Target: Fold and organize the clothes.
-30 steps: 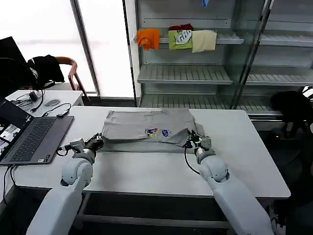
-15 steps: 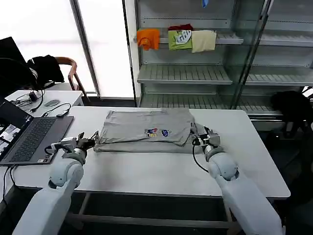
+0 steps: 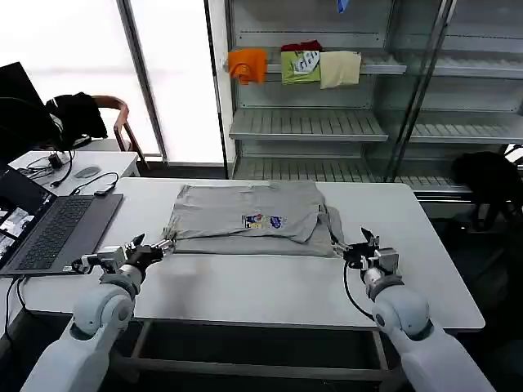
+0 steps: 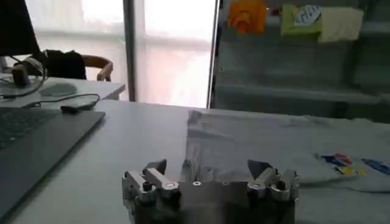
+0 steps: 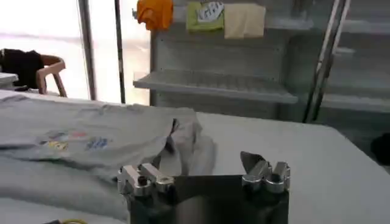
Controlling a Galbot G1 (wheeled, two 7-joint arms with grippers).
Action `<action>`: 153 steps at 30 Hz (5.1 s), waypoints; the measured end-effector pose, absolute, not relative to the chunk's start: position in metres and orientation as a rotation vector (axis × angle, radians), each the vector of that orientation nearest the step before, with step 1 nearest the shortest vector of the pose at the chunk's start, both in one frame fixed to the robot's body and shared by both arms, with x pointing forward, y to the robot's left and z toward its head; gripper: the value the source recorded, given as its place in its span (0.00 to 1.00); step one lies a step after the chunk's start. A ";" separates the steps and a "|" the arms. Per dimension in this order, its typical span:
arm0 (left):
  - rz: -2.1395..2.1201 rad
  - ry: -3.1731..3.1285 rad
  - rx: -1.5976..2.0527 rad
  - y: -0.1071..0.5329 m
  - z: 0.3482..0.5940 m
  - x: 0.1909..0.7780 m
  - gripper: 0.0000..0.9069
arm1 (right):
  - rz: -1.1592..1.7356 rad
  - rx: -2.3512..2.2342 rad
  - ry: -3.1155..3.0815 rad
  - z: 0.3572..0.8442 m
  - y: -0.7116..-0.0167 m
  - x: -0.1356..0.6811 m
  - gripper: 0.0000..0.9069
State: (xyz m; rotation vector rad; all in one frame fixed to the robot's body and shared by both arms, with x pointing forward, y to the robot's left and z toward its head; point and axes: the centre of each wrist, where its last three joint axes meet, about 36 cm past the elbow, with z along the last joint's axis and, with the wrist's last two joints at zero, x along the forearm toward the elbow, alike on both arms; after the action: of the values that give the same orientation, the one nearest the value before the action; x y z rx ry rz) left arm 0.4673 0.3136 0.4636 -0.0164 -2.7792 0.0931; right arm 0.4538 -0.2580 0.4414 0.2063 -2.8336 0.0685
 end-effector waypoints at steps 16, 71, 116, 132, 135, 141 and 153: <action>0.142 -2.738 0.001 0.331 0.436 0.477 0.83 | 0.057 0.270 -2.828 0.425 -0.241 0.451 0.60; 0.054 -2.712 0.028 0.325 0.445 0.441 0.01 | 0.166 0.324 -2.721 0.460 -0.253 0.406 0.00; -0.148 -2.658 0.290 0.259 0.469 0.293 1.00 | 0.157 0.226 -2.599 0.495 -0.257 0.281 1.00; -0.103 -2.880 0.100 0.267 0.506 0.334 1.00 | 0.133 0.330 -2.889 0.513 -0.288 0.393 1.00; -0.071 -2.908 0.008 0.276 0.504 0.356 1.00 | 0.106 0.394 -2.916 0.509 -0.286 0.437 1.00; -0.012 -2.919 -0.114 0.295 0.500 0.404 1.00 | 0.081 0.496 -2.907 0.503 -0.268 0.526 1.00; 0.036 -2.843 -0.149 0.332 0.487 0.496 1.00 | 0.193 0.467 -2.783 0.496 -0.223 0.667 1.00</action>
State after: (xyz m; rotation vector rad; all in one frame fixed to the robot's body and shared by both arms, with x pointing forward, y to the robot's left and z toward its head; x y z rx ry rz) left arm 0.4965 0.3315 0.4872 -0.1495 -2.8425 0.0365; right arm 0.6669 -0.2233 0.4964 0.4674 -2.7830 0.1926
